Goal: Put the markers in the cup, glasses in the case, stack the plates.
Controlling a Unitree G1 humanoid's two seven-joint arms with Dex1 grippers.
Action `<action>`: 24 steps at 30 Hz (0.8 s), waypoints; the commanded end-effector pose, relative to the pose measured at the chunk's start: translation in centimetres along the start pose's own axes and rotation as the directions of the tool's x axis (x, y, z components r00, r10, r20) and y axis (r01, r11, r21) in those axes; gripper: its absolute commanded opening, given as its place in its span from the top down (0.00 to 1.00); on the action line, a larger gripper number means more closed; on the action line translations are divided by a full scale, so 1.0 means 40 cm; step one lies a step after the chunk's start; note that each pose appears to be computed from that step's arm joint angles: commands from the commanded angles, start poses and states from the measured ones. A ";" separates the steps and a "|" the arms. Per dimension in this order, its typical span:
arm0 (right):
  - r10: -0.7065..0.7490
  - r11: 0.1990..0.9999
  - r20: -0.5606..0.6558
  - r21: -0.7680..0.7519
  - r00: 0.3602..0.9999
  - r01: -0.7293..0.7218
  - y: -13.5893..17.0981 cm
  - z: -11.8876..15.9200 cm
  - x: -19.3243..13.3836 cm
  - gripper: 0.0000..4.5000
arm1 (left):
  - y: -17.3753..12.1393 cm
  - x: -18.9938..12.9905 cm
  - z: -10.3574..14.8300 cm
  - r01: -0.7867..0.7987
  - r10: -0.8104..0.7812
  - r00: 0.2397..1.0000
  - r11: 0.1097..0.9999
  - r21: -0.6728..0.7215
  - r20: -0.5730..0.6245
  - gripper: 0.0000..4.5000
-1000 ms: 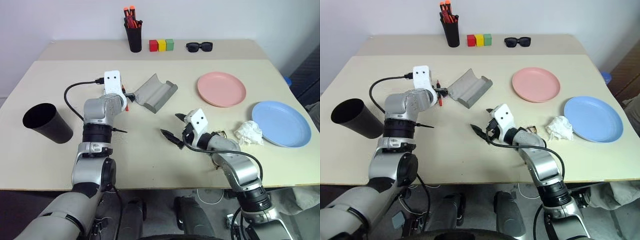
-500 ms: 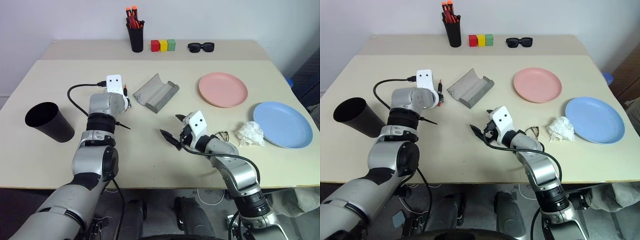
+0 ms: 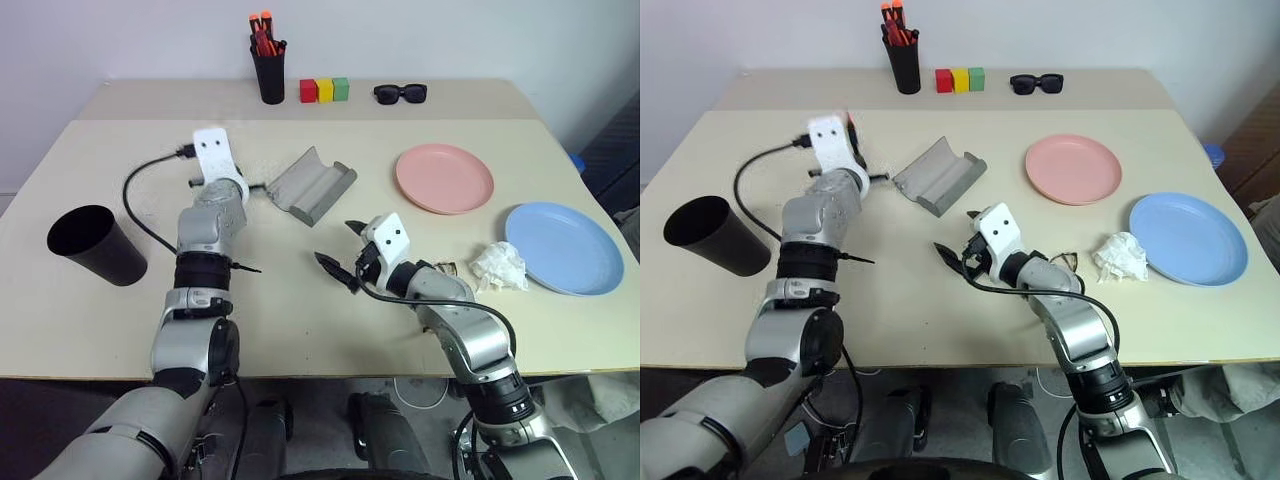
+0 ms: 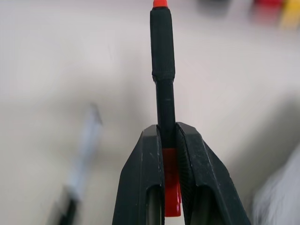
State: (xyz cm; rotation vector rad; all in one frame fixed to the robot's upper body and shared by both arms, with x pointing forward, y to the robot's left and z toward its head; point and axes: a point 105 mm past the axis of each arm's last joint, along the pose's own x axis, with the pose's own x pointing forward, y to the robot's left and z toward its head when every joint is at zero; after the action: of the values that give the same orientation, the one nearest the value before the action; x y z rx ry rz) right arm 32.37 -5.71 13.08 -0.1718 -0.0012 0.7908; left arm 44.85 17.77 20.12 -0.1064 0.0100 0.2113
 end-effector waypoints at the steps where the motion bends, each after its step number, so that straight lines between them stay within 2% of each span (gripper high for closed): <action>1: 0.009 1.000 0.053 -0.016 0.999 -0.008 0.004 0.034 0.006 0.00 | 0.015 -0.063 0.158 0.058 -0.037 0.940 0.997 -0.052 0.339 0.99; 5: 0.019 1.000 0.073 -0.002 0.997 -0.019 0.007 0.045 0.013 0.00 | 0.094 -0.170 0.243 -0.099 0.051 0.806 0.994 0.050 0.590 0.99; 8: 0.032 0.999 0.110 0.026 0.993 -0.035 0.011 0.066 0.019 0.00 | 0.148 -0.233 0.257 -0.212 0.096 0.741 0.973 0.095 0.665 0.99; 12: 0.109 0.987 0.239 0.091 0.965 -0.134 0.034 0.132 0.025 0.00 | 0.228 -0.306 0.245 -0.345 0.165 0.696 0.931 0.123 0.699 0.99; 15: 0.175 0.973 0.297 0.096 0.939 -0.212 0.054 0.164 0.024 0.00 | 0.266 -0.335 0.226 -0.396 0.216 0.695 0.911 0.115 0.685 0.99; 17: 0.279 0.940 0.335 0.095 0.900 -0.326 0.088 0.186 0.019 0.00 | 0.293 -0.355 0.201 -0.429 0.247 0.706 0.895 0.122 0.664 0.99; 19: 0.363 0.904 0.357 0.090 0.861 -0.419 0.118 0.199 0.011 0.00 | 0.316 -0.372 0.182 -0.457 0.284 0.710 0.882 0.115 0.644 0.99; 24: 0.438 0.857 0.362 0.109 0.823 -0.504 0.145 0.200 0.004 0.00 | 0.345 -0.388 0.154 -0.495 0.339 0.715 0.863 0.100 0.611 0.99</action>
State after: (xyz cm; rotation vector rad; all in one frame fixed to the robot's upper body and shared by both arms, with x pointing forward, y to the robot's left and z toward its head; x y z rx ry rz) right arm 28.89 -0.74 18.60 0.1603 -0.1463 1.2511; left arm 27.89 28.50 23.99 0.2200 -0.5052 0.6745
